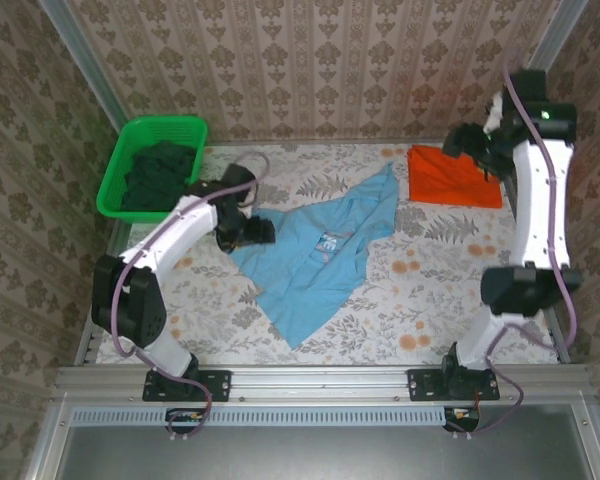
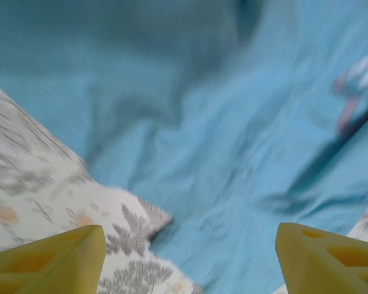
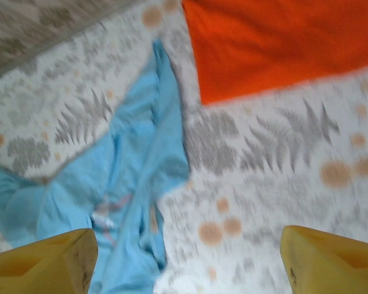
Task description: Fold and stack the t-shirts
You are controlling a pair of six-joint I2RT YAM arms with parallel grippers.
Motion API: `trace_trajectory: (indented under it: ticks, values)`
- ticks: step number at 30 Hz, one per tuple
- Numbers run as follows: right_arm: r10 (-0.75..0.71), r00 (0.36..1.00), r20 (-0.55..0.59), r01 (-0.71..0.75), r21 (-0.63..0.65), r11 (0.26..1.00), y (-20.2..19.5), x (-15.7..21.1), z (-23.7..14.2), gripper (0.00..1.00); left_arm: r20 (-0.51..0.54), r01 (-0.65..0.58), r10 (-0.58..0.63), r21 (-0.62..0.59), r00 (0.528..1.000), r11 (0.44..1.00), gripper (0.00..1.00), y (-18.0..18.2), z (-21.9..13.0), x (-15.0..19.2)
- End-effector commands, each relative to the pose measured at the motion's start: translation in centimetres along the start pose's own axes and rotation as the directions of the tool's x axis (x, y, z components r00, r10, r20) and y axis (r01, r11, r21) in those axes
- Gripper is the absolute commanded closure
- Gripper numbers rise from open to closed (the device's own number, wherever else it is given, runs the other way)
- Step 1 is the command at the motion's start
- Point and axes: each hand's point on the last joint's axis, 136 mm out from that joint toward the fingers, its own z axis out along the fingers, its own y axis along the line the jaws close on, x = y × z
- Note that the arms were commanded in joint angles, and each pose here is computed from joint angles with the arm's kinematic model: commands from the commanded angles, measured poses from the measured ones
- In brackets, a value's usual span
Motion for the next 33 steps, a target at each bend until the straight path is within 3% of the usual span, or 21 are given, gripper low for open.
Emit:
trace_trajectory:
  ticks: [1,7,11,19,22,29,33]
  values:
    - [0.022,0.995,-0.096,-0.037,-0.156,0.987,1.9,6.3,1.5,0.21,-0.050,-0.195,0.198,0.056,0.979,0.979,0.29,-1.9,1.1,3.1]
    - [0.166,0.950,-0.265,-0.231,-0.241,0.943,4.4,20.6,9.3,0.36,-0.134,-0.238,0.244,0.057,0.960,0.970,0.36,-2.7,4.3,6.6]
    - [0.152,0.925,-0.348,-0.231,-0.198,0.953,4.7,26.0,14.1,0.48,-0.176,-0.297,0.289,-0.021,0.941,0.955,0.36,-3.0,5.8,7.2]
    - [0.101,0.914,-0.392,-0.218,-0.266,0.939,6.0,29.7,17.6,0.56,-0.219,-0.328,0.302,-0.092,0.928,0.940,0.39,-4.2,8.4,6.3]
    - [0.085,0.905,-0.417,-0.203,-0.249,0.947,6.0,30.8,18.0,0.57,-0.256,-0.339,0.297,-0.139,0.920,0.930,0.46,-3.5,9.0,6.1]
    - [0.083,0.914,-0.396,-0.195,-0.250,0.949,6.1,31.6,18.1,0.58,-0.300,-0.366,0.313,-0.141,0.901,0.920,0.48,-2.9,10.1,6.9]
    - [0.100,0.916,-0.388,-0.212,-0.256,0.943,6.4,31.8,18.0,0.59,-0.311,-0.373,0.315,-0.147,0.897,0.916,0.63,-2.4,10.6,7.4]
